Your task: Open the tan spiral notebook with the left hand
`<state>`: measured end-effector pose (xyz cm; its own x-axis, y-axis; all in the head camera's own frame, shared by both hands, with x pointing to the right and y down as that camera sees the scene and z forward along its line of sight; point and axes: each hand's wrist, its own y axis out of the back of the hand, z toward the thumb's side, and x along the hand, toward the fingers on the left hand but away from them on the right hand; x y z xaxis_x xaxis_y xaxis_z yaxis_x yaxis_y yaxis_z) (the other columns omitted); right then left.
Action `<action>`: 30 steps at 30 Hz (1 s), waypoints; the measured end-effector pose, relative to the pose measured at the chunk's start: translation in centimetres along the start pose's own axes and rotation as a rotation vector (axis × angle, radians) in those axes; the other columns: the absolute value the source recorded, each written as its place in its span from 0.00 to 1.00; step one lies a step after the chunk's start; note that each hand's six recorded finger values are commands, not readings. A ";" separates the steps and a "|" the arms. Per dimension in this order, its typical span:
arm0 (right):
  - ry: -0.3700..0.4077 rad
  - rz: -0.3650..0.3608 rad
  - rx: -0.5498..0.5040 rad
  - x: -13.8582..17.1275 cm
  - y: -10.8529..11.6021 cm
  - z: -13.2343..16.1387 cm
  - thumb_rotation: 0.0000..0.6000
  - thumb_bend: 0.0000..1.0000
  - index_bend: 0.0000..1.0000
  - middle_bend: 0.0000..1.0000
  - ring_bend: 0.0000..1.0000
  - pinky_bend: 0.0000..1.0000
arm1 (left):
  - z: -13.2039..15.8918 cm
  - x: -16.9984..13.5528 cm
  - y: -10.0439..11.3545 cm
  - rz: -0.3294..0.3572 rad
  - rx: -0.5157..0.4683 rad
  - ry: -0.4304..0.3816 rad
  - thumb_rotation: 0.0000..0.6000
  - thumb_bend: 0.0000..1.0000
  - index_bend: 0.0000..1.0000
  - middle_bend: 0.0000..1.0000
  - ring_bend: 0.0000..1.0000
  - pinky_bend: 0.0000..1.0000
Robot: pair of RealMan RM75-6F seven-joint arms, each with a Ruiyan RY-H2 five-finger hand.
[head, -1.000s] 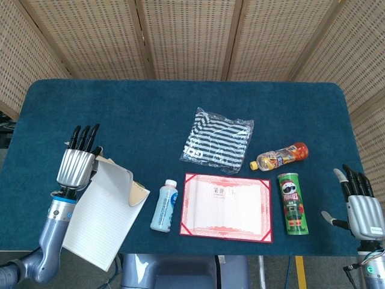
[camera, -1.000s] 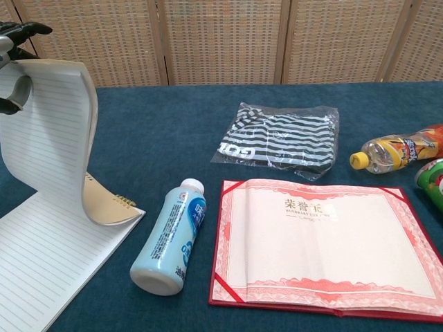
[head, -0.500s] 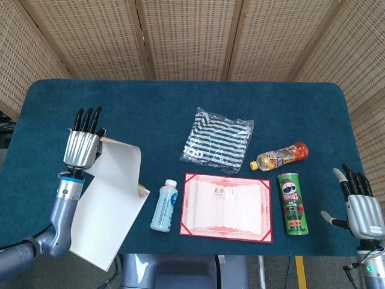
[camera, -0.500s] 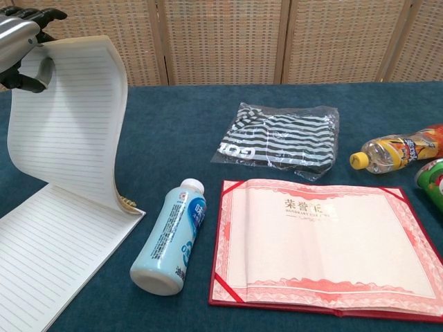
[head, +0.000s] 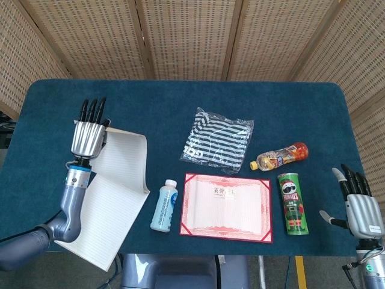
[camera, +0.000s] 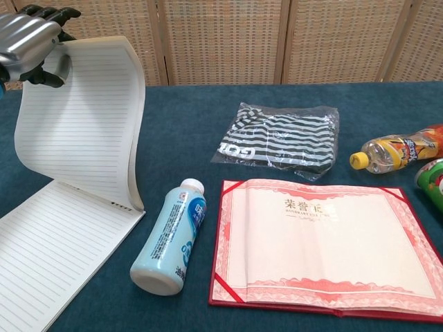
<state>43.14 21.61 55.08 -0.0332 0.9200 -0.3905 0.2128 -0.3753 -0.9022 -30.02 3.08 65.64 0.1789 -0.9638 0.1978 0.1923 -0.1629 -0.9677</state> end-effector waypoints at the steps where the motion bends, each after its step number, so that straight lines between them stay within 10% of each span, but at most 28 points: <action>1: 0.000 0.000 -0.003 0.0 0.0 0.0 1.00 0.04 0.03 0.00 0.00 0.00 | 0.0 0.2 -0.1 0.003 0.004 0.002 1.00 0.69 0.81 0.00 0.00 0.00; 16: -0.002 0.007 -0.036 -0.1 -0.1 0.0 1.00 0.04 0.03 0.00 0.00 0.00 | 1.2 3.8 -0.6 0.077 0.071 0.019 1.00 0.64 0.76 0.00 0.00 0.00; 30: -0.001 0.010 -0.056 -0.1 -0.1 0.1 1.00 0.04 0.03 0.00 0.00 0.00 | 1.7 4.7 -2.4 0.085 0.169 0.027 1.00 0.49 0.29 0.00 0.00 0.00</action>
<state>43.06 21.51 55.20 -0.0315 0.9162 -0.3994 0.2670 -0.3773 -0.8868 -27.97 -0.72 69.18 0.1763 -0.9782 0.1096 0.3377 -0.0445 -0.9402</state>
